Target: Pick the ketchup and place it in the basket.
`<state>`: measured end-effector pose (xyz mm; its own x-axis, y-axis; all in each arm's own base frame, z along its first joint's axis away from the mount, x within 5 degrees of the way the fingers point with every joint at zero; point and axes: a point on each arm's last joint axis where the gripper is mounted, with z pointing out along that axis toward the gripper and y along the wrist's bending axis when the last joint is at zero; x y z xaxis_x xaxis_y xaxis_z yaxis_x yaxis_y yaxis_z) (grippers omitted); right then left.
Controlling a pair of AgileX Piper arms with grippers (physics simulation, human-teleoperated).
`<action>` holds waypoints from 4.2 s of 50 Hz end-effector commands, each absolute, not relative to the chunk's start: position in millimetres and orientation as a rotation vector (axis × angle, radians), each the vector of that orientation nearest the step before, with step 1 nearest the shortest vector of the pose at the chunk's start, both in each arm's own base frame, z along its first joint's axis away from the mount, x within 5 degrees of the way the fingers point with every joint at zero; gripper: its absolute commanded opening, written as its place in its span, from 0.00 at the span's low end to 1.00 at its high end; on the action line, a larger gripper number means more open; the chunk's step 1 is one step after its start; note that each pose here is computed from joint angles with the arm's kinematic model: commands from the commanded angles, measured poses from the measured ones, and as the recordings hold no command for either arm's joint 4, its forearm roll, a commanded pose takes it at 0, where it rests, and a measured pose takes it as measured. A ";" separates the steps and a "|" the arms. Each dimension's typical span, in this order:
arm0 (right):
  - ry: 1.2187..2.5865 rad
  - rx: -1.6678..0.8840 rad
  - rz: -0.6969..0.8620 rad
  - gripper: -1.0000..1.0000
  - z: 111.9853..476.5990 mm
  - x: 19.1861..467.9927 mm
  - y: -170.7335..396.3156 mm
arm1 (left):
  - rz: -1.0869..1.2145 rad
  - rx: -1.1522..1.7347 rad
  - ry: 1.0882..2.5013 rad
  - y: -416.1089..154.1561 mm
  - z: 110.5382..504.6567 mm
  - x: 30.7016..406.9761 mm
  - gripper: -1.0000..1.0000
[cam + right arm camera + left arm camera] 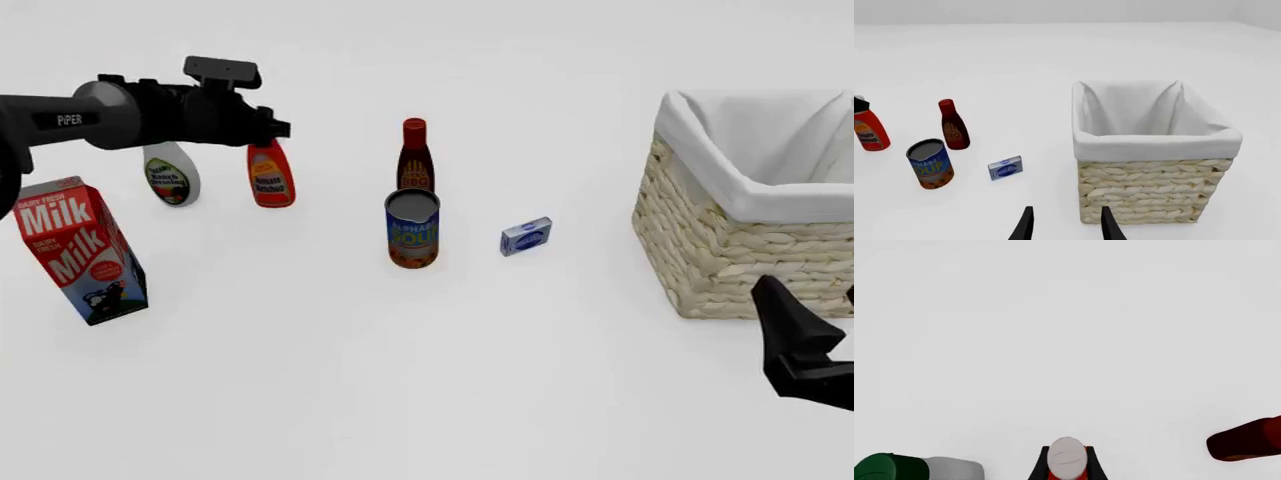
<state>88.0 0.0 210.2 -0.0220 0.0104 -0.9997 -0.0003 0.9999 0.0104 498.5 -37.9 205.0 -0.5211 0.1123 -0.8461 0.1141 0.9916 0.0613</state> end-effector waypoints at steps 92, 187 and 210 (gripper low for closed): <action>1.523 -0.010 -0.002 1.00 212.9 64.9 0.3 | -0.113 0.272 1.952 -73.6 381.1 322.6 0.00; 1.487 -0.715 0.388 1.00 349.1 114.2 96.7 | -0.290 0.521 1.969 -94.0 423.5 176.7 0.00; 1.530 -0.819 0.542 1.00 354.1 123.8 142.9 | -0.322 0.586 1.967 -103.2 425.7 169.6 0.00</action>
